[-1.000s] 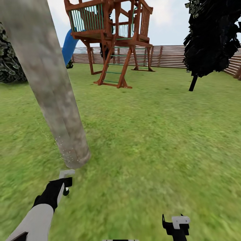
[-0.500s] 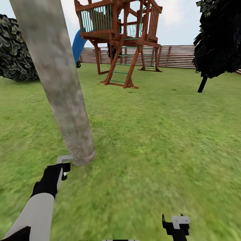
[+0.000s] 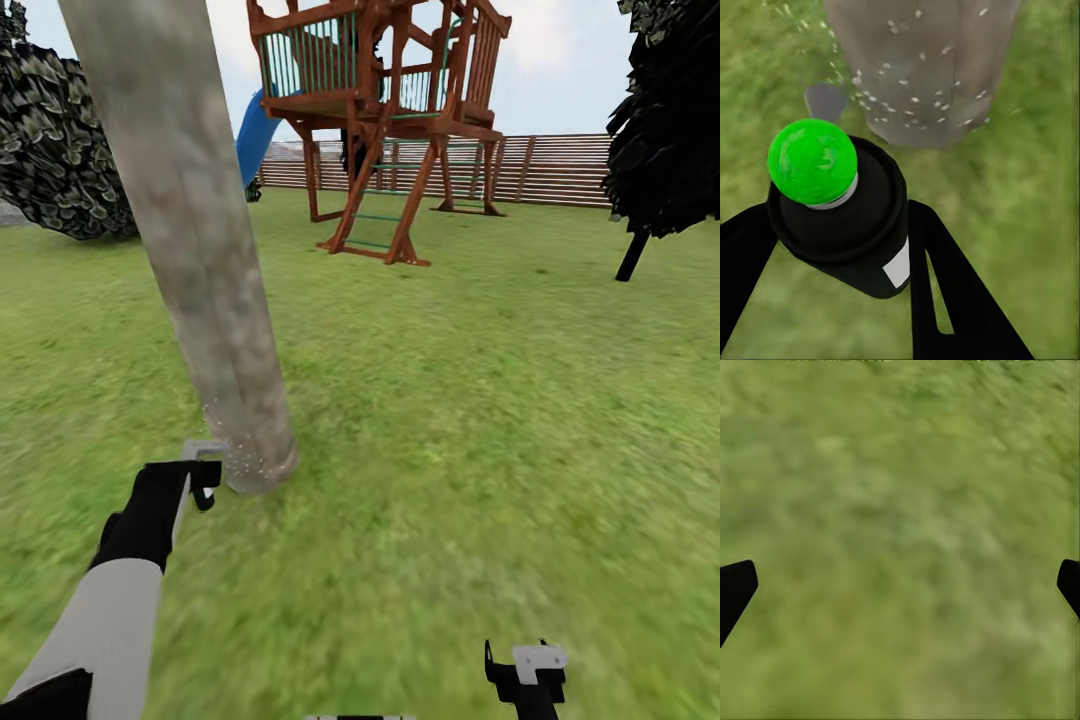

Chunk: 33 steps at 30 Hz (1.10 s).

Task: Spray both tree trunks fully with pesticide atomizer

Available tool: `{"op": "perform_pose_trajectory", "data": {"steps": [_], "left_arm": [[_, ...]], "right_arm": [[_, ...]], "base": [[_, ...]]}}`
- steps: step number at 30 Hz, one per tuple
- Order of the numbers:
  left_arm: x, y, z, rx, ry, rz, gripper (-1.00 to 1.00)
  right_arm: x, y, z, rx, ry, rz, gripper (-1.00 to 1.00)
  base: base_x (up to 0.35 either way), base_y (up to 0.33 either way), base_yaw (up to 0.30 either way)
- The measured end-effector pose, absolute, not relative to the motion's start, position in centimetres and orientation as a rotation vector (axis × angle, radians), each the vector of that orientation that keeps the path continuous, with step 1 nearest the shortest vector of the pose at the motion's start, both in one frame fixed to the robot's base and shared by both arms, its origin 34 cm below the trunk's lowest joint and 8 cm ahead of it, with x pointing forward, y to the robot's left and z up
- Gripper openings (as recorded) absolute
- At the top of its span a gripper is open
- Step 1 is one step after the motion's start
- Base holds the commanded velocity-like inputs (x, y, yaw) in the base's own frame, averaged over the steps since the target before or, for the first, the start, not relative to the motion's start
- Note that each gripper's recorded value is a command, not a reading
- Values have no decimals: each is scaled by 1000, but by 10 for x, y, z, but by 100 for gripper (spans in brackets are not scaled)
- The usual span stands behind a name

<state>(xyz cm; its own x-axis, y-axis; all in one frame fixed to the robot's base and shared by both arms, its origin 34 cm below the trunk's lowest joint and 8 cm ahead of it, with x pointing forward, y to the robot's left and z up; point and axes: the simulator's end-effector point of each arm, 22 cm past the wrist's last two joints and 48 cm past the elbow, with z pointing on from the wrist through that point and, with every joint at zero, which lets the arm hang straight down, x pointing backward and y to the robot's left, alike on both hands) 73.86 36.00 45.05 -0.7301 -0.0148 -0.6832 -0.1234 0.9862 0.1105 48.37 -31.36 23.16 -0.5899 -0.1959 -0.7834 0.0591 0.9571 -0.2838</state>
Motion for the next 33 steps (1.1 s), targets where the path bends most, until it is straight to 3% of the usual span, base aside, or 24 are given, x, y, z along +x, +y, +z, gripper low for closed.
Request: {"op": "perform_pose_trajectory", "data": {"steps": [7, 16, 25, 33], "left_arm": [[738, 370, 472, -126, 2367, 219, -100], [737, 371, 471, -128, 2369, 220, -100], [738, 371, 473, -128, 2365, 222, -100], [746, 379, 499, -137, 2303, 243, -100]], "right_arm": [[484, -314, 232, -96, 2176, -349, 100], [484, -314, 232, -96, 2176, -349, 100], [484, -314, 232, -96, 2176, -350, 100], [484, -314, 232, -96, 2176, -349, 100]], "base": [[20, -263, 9], [47, -273, 245], [77, -273, 15], [-144, -161, 104]]}}
